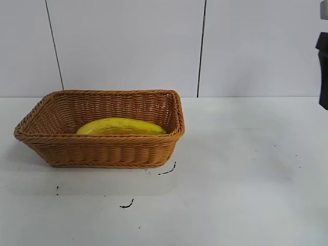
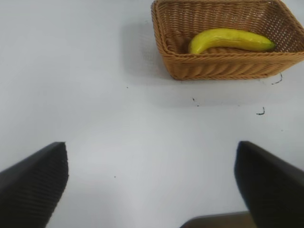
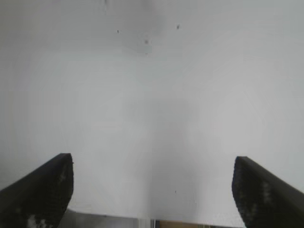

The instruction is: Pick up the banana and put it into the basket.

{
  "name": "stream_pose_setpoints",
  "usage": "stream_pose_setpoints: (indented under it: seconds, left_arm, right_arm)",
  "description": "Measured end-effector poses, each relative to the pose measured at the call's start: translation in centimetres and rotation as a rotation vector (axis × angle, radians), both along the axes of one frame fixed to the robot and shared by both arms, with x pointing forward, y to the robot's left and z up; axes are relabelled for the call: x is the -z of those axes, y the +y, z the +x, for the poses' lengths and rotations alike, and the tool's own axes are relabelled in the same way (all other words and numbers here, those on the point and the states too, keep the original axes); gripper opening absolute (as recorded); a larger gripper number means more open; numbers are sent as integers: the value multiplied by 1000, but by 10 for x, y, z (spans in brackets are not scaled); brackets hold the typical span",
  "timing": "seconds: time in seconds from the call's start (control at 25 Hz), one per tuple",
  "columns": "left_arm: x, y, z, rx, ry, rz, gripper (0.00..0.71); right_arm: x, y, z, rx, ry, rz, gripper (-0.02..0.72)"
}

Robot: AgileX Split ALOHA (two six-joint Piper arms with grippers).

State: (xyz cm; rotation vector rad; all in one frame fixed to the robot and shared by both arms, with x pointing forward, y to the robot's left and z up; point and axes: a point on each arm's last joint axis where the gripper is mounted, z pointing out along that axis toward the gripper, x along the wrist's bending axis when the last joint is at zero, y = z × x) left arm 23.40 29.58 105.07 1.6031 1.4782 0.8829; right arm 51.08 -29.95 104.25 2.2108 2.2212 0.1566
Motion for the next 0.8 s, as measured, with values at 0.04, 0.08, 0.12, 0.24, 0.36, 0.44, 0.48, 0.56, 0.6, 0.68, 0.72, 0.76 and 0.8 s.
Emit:
stream_pose_setpoints:
  seconds: [0.04,0.08,0.12,0.24,0.36,0.44,0.48,0.56,0.6,0.68,0.72,0.76,0.8]
  left_arm:
    - [0,0,0,0,0,0,690]
    - [0,0,0,0,0,0,690]
    - [0,0,0,0,0,0,690]
    - [0,0,0,0,0,0,690]
    - [0,0,0,0,0,-1,690]
    - [0,0,0,1,0,-1,690]
    - [0,0,0,1,0,-1,690]
    - [0,0,0,1,0,-1,690]
    - [0,0,0,1,0,-1,690]
    - [0,0,0,1,0,-1,690]
    - [0,0,0,1,0,-1,690]
    - [0,0,0,1,0,-1,690]
    - [0,0,0,1,0,-1,690]
  right_arm:
    - [-3,0,-12,0,-9,0,629]
    - [-4,1,-25,-1,-13,0,629]
    - [-2,1,-37,-1,-10,0,629]
    - [-1,2,-74,0,-38,-1,629]
    - [2,2,-107,3,-130,-9,627]
    - [7,2,-127,3,-194,-15,627]
    - [7,3,-136,4,-239,-17,627]
    - [12,3,-154,6,-306,-20,627]
    - [12,3,-163,7,-347,-21,627]
    - [15,4,-180,11,-407,-21,627]
    - [12,4,-187,16,-455,-23,627]
    - [8,4,-194,21,-507,-23,627]
    - [6,4,-199,29,-547,-21,627]
